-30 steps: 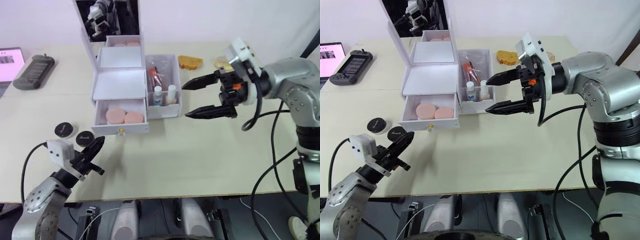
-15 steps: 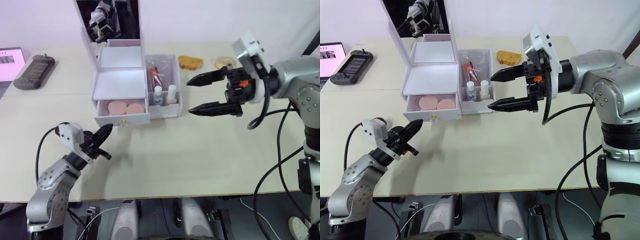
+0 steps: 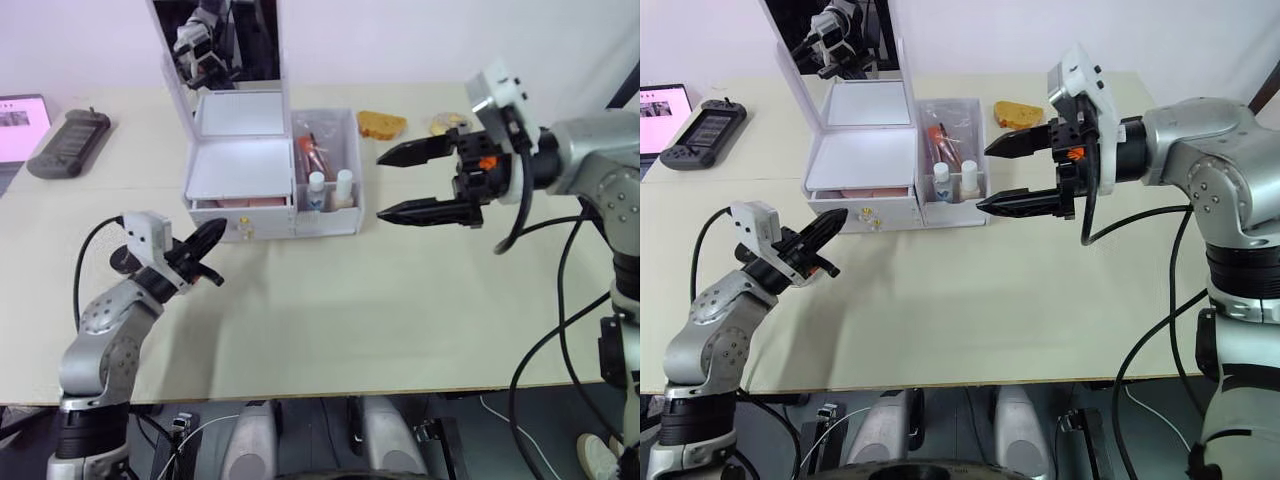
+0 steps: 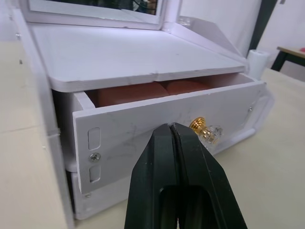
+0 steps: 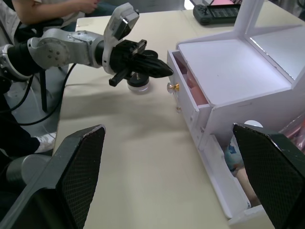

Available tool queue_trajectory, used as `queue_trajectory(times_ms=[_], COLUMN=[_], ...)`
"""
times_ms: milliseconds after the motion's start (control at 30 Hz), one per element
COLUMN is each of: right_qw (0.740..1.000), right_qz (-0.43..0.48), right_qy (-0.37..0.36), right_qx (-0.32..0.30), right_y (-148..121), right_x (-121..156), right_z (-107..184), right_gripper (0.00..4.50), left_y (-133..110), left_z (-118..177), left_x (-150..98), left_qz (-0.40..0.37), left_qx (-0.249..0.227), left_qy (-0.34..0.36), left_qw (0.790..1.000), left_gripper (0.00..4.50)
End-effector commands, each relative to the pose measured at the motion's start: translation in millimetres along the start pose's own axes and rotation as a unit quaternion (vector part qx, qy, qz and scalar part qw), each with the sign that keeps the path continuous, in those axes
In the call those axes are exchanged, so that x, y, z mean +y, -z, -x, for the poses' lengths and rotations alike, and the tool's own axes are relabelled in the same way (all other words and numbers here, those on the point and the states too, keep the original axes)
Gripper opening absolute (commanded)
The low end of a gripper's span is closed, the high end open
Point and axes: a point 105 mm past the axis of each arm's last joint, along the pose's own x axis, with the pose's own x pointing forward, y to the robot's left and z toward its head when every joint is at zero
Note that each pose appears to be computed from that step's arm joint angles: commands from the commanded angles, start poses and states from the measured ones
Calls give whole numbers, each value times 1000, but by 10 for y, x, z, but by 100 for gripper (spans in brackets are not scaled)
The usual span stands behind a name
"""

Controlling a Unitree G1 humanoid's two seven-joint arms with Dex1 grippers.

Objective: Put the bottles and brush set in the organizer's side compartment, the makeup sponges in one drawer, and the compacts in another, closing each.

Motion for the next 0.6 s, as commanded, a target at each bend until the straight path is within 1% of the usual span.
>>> queue_trajectory(times_ms=[33, 167, 333, 600], right_qw=[999, 999, 999, 999], right_qz=[25, 24, 31, 31], right_qy=[19, 23, 28, 28], right_qx=[-7, -8, -11, -14], right_y=[-107, -114, -146, -148], right_x=[12, 6, -2, 34], right_z=[78, 99, 111, 133], right_gripper=[450, 450, 450, 450], left_y=[-144, -179, -129, -137], left_z=[-57, -141, -258, -316], left_x=[58, 40, -87, -38], left_qz=[-29, -21, -17, -26], left_qx=[-17, -29, -26, -28], left_qy=[0, 7, 32, 22], left_qw=[999, 999, 999, 999], left_gripper=[3, 3, 3, 3])
